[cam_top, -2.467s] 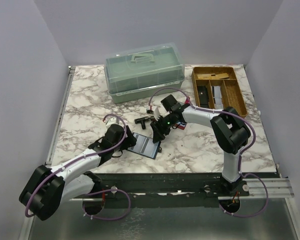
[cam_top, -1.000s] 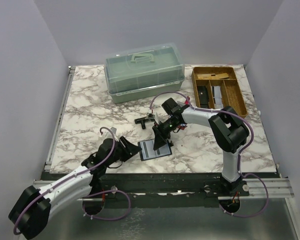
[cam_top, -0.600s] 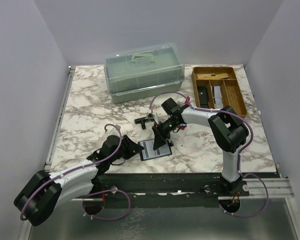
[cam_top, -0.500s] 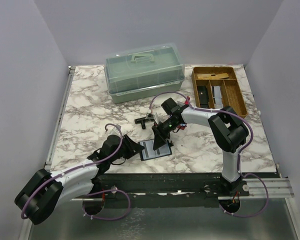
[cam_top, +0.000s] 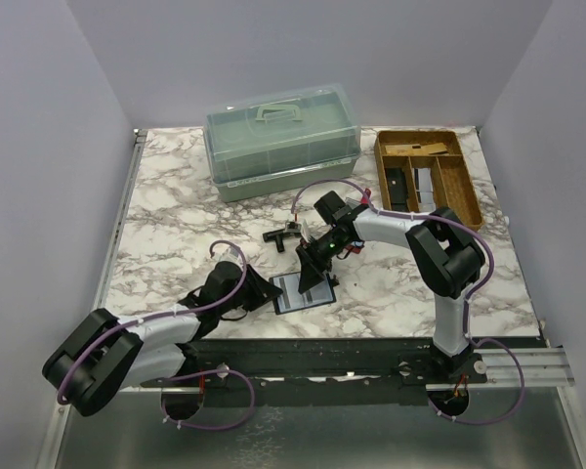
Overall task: Take the credit cards out of the card holder
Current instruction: Remove the credit card from the card holder.
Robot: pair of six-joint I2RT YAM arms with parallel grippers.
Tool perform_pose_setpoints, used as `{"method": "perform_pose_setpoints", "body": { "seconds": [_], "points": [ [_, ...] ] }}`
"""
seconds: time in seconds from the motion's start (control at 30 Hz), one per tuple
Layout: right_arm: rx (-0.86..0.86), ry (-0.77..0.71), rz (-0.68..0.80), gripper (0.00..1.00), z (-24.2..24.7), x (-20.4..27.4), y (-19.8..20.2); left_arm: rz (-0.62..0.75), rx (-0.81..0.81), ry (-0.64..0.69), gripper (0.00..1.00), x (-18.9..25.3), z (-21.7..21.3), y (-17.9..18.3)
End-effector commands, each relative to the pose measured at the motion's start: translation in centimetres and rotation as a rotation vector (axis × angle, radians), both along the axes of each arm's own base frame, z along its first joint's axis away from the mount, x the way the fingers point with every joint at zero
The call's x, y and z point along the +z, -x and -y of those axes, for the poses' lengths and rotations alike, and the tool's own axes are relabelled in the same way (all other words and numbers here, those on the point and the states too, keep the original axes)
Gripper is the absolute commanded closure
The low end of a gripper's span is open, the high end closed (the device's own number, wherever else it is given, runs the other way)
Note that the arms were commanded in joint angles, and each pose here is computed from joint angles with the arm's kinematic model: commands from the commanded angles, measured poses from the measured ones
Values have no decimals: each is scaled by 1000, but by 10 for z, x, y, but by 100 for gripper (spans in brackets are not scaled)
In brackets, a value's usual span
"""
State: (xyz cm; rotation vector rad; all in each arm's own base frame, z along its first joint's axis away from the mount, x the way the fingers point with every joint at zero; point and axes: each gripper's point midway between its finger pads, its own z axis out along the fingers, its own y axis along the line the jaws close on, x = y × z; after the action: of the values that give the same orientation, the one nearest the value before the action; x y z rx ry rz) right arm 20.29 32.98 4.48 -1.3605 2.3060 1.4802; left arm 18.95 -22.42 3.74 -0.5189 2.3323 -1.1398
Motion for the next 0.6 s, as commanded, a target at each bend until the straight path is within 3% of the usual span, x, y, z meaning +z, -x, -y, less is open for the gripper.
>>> {"method": "perform_pose_setpoints", "body": {
  "seconds": [0.0,0.3,0.57],
  "points": [
    [-20,81,18,43,6,-18,-5,0,-3,-9,74,-1,1,-4],
    [-19,94,90,41,8,-4,-15,-51,-37,-60,75,-17,1,0],
    [-44,193,183,40,28,0,-37,-98,-39,-92,75,-35,-3,1]
  ]
}}
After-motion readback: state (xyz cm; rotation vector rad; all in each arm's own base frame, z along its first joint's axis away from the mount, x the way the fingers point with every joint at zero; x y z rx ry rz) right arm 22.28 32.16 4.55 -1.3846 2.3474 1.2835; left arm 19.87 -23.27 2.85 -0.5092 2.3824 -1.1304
